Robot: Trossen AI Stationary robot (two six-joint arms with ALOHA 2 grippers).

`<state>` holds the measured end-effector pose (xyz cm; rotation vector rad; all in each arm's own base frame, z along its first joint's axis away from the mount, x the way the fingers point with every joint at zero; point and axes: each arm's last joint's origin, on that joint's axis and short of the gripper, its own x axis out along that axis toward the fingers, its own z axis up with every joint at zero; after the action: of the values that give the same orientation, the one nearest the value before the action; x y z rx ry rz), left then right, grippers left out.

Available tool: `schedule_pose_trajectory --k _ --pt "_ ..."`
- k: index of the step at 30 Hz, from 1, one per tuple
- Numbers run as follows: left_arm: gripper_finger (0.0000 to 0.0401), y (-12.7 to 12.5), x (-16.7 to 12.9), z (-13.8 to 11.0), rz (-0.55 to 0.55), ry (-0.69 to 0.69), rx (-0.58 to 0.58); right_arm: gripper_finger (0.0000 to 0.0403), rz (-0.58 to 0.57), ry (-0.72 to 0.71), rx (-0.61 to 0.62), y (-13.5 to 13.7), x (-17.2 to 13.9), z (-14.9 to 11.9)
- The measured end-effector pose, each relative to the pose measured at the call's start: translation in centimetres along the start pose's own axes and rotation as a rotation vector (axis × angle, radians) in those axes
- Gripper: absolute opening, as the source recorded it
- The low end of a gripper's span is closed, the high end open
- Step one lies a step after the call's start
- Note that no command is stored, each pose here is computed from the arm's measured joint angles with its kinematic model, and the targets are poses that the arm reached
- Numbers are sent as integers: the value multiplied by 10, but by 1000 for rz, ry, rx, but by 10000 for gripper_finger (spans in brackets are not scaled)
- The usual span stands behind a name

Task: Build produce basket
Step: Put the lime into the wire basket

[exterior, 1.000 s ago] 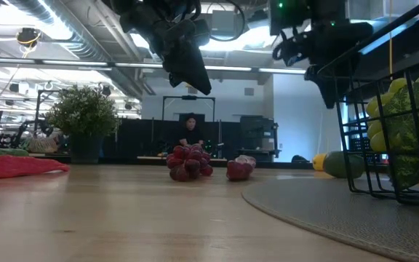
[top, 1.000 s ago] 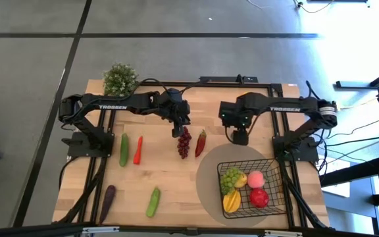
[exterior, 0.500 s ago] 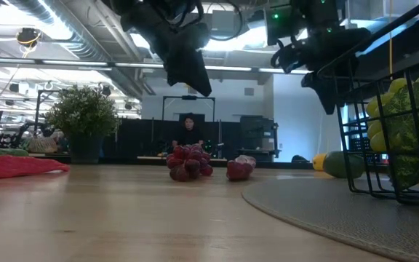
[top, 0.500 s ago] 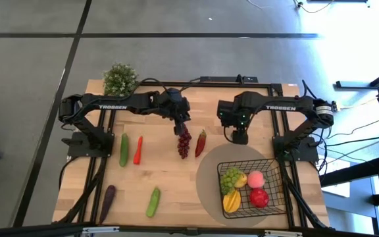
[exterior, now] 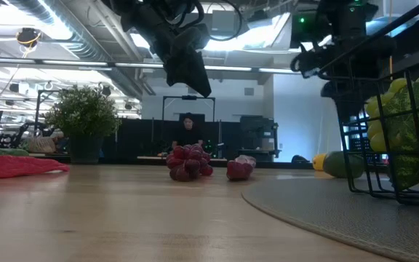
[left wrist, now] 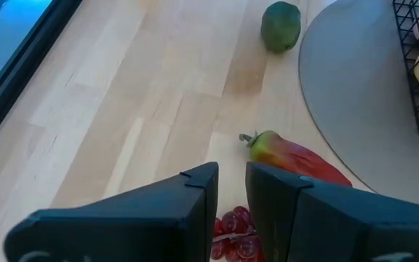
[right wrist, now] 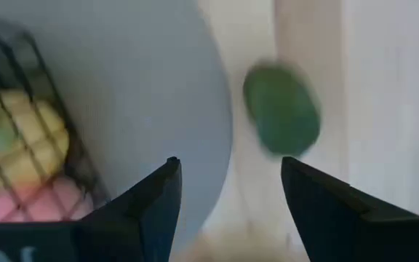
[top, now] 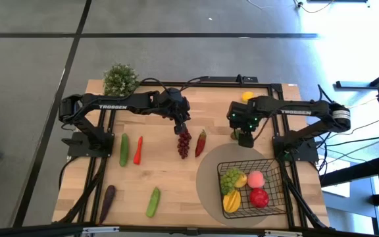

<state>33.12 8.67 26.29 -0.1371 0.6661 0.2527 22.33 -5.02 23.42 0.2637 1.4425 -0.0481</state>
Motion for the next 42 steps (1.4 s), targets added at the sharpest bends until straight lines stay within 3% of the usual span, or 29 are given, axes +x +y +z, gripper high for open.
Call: schedule_pose_trajectory --k 7,12,18,22,29,42 --pt "60 0 0 0 0 0 0 227 -67 -101 -24 -4 17 0" --pt "60 0 0 0 0 0 0 227 -84 -91 -62 -8 38 -4" --pt "60 0 0 0 -1 0 0 227 -191 -55 -57 -13 47 -4" --pt "60 0 0 0 -1 0 0 227 -136 -20 -47 -16 53 -3" --pt "60 0 0 0 -1 0 0 228 -142 30 -80 -26 64 1" --pt "60 -1 0 0 -3 0 1 228 -129 7 -44 -36 67 4"
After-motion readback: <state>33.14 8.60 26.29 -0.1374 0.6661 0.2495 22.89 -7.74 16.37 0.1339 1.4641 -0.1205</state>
